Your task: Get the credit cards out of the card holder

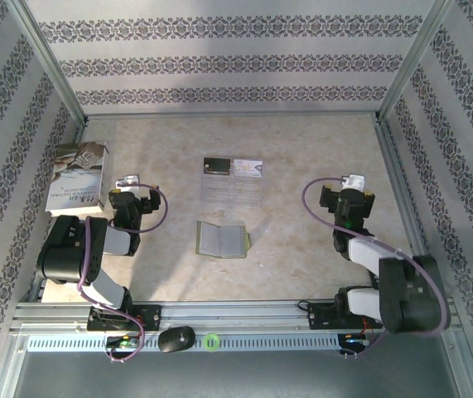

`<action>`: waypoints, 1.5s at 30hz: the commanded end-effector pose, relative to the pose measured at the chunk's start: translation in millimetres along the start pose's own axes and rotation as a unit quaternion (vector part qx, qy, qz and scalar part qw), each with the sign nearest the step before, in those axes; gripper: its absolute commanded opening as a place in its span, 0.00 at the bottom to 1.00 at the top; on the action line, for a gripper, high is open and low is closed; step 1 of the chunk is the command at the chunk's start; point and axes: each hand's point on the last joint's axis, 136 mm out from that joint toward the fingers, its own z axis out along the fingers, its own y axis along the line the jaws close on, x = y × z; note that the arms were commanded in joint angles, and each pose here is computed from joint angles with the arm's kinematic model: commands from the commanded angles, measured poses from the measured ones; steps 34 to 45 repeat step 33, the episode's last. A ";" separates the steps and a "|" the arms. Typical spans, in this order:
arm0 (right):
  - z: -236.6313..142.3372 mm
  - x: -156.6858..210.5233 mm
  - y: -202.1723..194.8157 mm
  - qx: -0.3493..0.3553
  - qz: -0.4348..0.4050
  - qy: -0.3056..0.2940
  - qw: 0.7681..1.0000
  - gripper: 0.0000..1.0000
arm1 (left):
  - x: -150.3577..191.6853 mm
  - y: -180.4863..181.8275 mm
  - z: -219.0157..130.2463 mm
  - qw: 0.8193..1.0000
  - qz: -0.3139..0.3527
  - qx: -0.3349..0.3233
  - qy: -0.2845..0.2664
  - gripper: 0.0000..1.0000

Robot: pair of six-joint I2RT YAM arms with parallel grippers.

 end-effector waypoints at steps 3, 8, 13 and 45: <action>20.9 -23.9 33.8 -0.071 0.006 -0.073 0.995 0.98 | -14.2 -6.6 6.9 1.000 0.010 0.020 -0.009 0.99; 26.1 -20.6 25.5 -0.039 0.014 -0.066 0.997 0.98 | -14.5 -9.8 7.9 0.999 0.016 0.030 -0.008 0.99; 25.2 -20.9 25.8 -0.040 0.015 -0.069 0.997 0.98 | -14.5 -11.0 8.6 0.999 0.018 0.033 -0.006 0.99; 25.3 -21.3 25.6 -0.040 0.015 -0.070 0.997 0.98 | -14.3 -11.3 8.6 0.999 0.018 0.034 -0.006 0.99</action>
